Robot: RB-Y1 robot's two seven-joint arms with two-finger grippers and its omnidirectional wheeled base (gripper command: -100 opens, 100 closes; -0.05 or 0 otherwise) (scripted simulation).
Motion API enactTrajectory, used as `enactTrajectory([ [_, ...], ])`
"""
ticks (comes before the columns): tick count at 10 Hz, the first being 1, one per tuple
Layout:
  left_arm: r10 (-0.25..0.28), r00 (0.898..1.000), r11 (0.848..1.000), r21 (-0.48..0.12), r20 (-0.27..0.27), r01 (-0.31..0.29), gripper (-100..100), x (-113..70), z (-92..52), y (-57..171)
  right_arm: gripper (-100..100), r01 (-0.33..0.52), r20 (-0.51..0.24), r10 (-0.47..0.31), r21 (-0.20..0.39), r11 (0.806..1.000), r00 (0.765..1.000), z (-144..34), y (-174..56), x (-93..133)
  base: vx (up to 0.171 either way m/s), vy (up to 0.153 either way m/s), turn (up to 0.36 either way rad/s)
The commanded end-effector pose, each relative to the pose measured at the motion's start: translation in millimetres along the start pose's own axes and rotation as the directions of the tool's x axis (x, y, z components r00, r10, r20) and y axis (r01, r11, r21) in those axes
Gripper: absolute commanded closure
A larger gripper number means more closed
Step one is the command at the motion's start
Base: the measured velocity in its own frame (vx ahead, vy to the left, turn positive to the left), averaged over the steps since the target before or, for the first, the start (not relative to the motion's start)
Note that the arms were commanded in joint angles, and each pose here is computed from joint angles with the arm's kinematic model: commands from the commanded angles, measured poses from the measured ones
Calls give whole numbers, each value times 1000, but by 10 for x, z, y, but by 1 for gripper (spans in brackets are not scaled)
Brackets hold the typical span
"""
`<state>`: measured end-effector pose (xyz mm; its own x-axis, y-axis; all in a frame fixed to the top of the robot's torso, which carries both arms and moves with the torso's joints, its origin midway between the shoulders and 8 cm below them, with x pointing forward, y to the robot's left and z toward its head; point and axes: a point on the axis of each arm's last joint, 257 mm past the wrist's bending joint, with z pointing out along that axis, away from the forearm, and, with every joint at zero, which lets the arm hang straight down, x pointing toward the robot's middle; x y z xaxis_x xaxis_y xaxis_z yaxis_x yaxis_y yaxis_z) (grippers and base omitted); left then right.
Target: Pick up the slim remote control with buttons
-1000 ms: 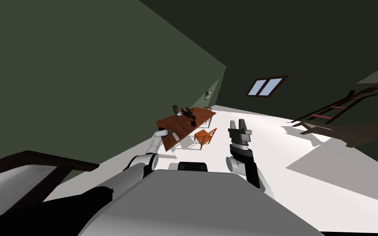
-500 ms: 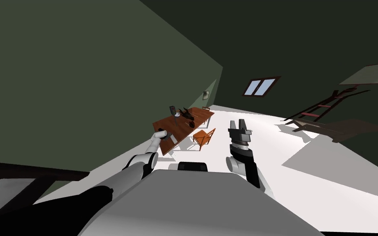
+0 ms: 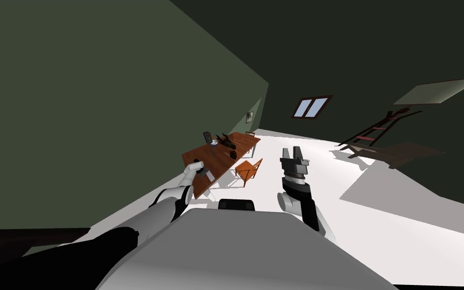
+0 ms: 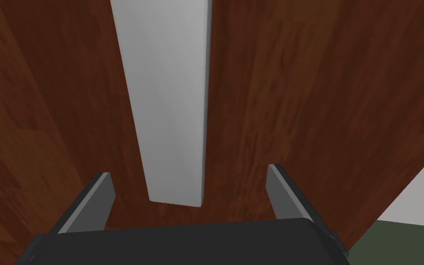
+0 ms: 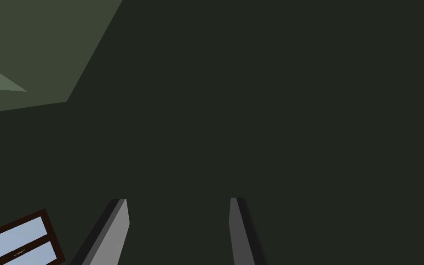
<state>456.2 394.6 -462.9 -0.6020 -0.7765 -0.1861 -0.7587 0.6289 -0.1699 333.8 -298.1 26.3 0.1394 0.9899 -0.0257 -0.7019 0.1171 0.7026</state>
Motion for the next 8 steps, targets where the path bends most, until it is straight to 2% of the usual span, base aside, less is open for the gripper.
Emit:
enactTrajectory([
  [1, 1, 999, 1000, -29, -36, -2, -100, 77, -3, 107, 0, 0, 0, 0, 0, 1000, 1000, 0, 0, 0, 75, -4, -58],
  [2, 1, 997, 998, -62, -75, -5, -100, 164, 23, 244, 0, 0, 0, 0, 0, 1000, 1000, 0, 0, 0, 81, -18, -103],
  [3, 0, 997, 998, -66, -81, -6, -100, 180, 21, 254, 0, 0, 0, 0, 0, 1000, 1000, 0, 0, 0, 64, -10, -50],
  [5, -6, 988, 992, -122, -152, -13, -100, 356, 45, 484, 0, 0, 0, 0, 0, 1000, 1000, 0, 0, 0, 79, 5, -109],
  [6, -6, 988, 992, -122, -152, -13, -100, 356, 45, 484, 0, 0, 0, 0, 0, 1000, 1000, 0, 0, 0, 69, 4, -33],
  [7, -11, 981, 988, -153, -195, -19, -100, 467, 52, 618, 0, 0, 0, 0, 0, 1000, 1000, 0, 0, 0, 76, -4, -93],
  [8, -11, 981, 988, -153, -195, -19, -100, 467, 52, 618, 0, 0, 0, 0, 0, 1000, 1000, 0, 0, 0, 64, 3, -58],
])
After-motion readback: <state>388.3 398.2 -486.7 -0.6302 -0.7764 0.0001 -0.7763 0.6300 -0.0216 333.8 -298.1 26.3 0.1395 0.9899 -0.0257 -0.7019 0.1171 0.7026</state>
